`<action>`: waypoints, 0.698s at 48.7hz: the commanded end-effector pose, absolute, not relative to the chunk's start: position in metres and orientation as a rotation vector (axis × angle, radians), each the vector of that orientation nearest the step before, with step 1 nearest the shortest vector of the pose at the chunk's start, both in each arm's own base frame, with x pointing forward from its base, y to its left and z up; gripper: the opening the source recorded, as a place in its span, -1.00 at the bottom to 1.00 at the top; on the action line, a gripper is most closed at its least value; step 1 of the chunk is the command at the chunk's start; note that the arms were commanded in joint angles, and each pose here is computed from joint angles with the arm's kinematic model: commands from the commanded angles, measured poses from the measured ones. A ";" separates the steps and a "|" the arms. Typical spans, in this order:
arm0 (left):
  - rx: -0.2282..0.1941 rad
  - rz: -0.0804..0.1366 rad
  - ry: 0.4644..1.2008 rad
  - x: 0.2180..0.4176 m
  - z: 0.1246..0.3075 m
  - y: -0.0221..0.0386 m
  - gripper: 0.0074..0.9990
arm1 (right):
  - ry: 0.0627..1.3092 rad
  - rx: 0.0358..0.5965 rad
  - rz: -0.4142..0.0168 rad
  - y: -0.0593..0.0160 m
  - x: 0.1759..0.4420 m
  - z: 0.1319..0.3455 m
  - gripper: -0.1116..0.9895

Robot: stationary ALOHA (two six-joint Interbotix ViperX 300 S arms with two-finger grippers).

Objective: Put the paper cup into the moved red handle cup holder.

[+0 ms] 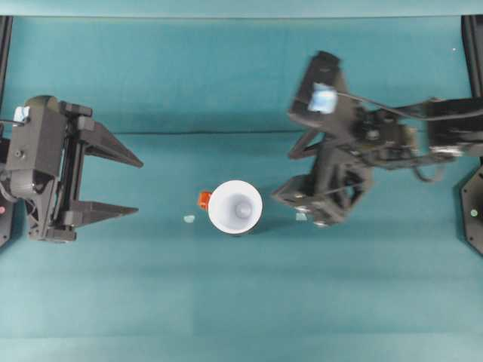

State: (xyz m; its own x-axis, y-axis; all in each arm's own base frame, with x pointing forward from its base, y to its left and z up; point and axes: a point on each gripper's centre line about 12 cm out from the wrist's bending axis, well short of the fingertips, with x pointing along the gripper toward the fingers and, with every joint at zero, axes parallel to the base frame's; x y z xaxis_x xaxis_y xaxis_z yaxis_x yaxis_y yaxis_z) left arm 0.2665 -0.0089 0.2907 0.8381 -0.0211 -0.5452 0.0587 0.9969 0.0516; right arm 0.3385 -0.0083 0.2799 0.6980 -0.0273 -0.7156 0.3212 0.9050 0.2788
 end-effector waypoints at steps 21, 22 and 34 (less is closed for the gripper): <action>0.066 -0.044 0.553 0.266 0.297 -0.0097 0.75 | 0.490 0.245 -0.148 -0.0124 0.270 0.304 0.66; 0.066 -0.044 0.554 0.266 0.296 -0.0097 0.75 | 0.490 0.245 -0.148 -0.0124 0.269 0.304 0.66; 0.066 -0.045 0.557 0.267 0.295 -0.0098 0.75 | 0.499 0.243 -0.147 -0.0122 0.265 0.297 0.66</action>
State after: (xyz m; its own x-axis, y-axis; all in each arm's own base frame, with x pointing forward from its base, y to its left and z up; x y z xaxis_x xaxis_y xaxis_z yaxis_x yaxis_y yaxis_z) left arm 0.2653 -0.0089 0.2891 0.8364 -0.0210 -0.5477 0.0580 0.9970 0.0503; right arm 0.2640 -0.0131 0.2916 0.8573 -0.0832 -0.5081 0.2112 0.9568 0.1996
